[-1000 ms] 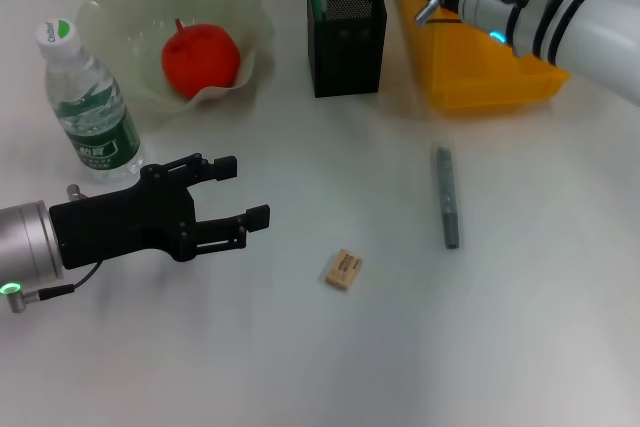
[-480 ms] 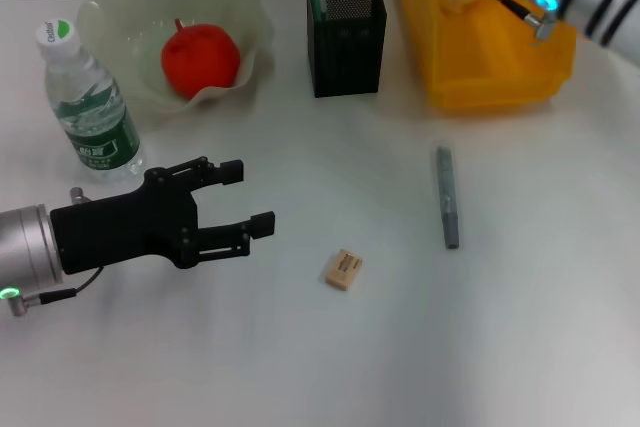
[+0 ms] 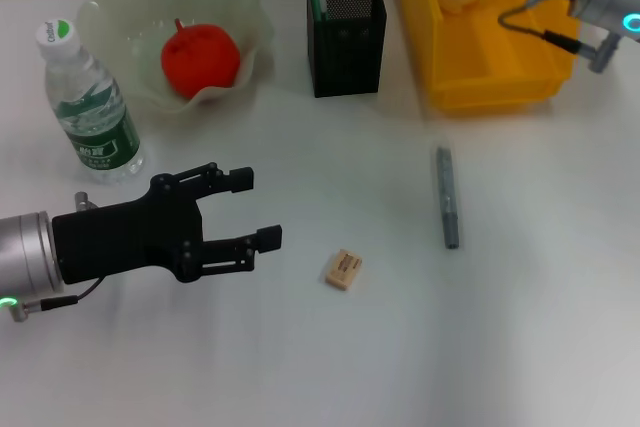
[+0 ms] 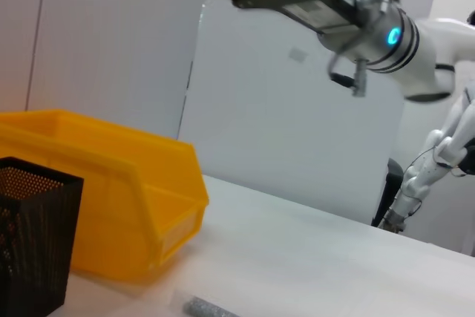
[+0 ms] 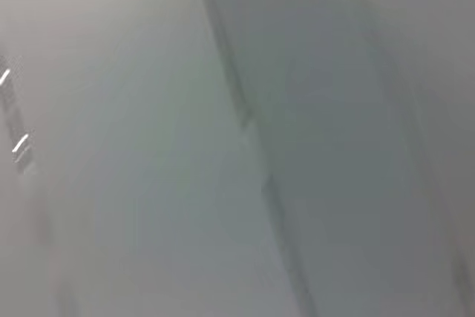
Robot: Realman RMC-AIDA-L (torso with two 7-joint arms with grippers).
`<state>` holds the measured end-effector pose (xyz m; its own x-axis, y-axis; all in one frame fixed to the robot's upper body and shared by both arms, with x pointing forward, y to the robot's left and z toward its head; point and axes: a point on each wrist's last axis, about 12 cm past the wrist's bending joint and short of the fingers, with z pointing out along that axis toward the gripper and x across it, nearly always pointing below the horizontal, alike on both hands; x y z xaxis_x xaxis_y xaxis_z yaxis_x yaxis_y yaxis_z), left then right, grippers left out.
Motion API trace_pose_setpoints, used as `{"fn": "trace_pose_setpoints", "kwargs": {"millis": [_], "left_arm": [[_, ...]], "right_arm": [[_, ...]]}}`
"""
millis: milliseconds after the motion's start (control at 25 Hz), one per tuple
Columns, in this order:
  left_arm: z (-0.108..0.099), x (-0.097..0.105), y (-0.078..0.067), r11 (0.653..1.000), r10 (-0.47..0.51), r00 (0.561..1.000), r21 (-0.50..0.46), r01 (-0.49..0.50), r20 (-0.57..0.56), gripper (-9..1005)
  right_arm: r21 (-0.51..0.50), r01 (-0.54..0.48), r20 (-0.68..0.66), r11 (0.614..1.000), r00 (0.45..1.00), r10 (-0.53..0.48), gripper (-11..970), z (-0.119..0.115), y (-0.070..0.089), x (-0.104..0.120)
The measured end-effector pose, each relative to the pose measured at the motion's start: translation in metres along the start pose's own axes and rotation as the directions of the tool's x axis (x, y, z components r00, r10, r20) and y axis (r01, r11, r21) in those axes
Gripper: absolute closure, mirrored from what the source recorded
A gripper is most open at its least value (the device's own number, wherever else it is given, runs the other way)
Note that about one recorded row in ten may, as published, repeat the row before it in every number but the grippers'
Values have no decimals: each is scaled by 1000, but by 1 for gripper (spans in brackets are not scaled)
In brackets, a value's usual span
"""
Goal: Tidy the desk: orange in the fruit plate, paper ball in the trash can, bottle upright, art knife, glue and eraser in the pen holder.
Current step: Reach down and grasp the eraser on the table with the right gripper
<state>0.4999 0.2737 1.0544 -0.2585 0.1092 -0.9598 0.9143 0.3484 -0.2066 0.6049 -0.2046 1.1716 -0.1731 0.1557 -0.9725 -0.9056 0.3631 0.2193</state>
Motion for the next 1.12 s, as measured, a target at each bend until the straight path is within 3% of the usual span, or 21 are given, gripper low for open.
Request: {"fn": "trace_pose_setpoints", "kwargs": {"millis": [120, 160, 200, 320, 360, 400, 520, 560, 600, 760, 800, 960, 1120], "left_arm": [[0, 0, -1, 1000, 3, 1000, 6, -3, 1, 154], [0, 0, -2, 1000, 7, 1000, 11, -7, 3, 154], [0, 0, -2, 1000, 7, 1000, 11, -7, 3, 154], [-2, 1, -2, 1000, 10, 1000, 16, -10, 2, 154], [-3, 0, -2, 1000, 12, 1000, 18, -12, -1, 154], [-4, 0, -2, 1000, 12, 1000, 20, -12, -1, 154], [-9, 1, -3, 1000, 13, 1000, 28, -12, -10, 154], [-12, 1, -3, 999, 13, 1000, 31, -13, -19, 154], [-12, 1, -3, 999, 13, 1000, 31, -13, -19, 154], [-25, 3, -4, 999, 13, 999, 37, -11, -38, 154], [-25, 3, -4, 999, 13, 999, 37, -11, -38, 154], [-33, 4, -4, 1000, 10, 999, 26, -9, -41, 155], [-32, 4, -4, 1000, 9, 999, 26, -8, -41, 155]], "right_arm": [[-79, -46, -178, 996, 983, 32, 269, 0, 6, -4], [-109, -74, -328, 991, 944, 35, 269, 2, 10, -5], [-109, -74, -328, 991, 944, 35, 269, 2, 10, -5], [-102, -111, -524, 989, 851, 41, 269, 6, 11, -5], [-83, -123, -621, 989, 783, 45, 269, 11, 10, -6], [-83, -123, -621, 989, 783, 45, 269, 11, 10, -6], [-75, -117, -725, 990, 688, 26, 270, 20, 10, -6], [-75, -105, -775, 992, 632, 8, 270, 26, 10, -4], [-75, -105, -775, 992, 632, 8, 270, 26, 10, -4], [-100, -69, -868, 993, 494, -54, 271, 46, 18, 10], [-100, -69, -868, 993, 494, -54, 271, 46, 18, 10], [-146, -38, -916, 989, 382, -121, 271, 64, 24, 29], [-172, -4, -926, 985, 340, -160, 272, 70, 27, 39]]}}
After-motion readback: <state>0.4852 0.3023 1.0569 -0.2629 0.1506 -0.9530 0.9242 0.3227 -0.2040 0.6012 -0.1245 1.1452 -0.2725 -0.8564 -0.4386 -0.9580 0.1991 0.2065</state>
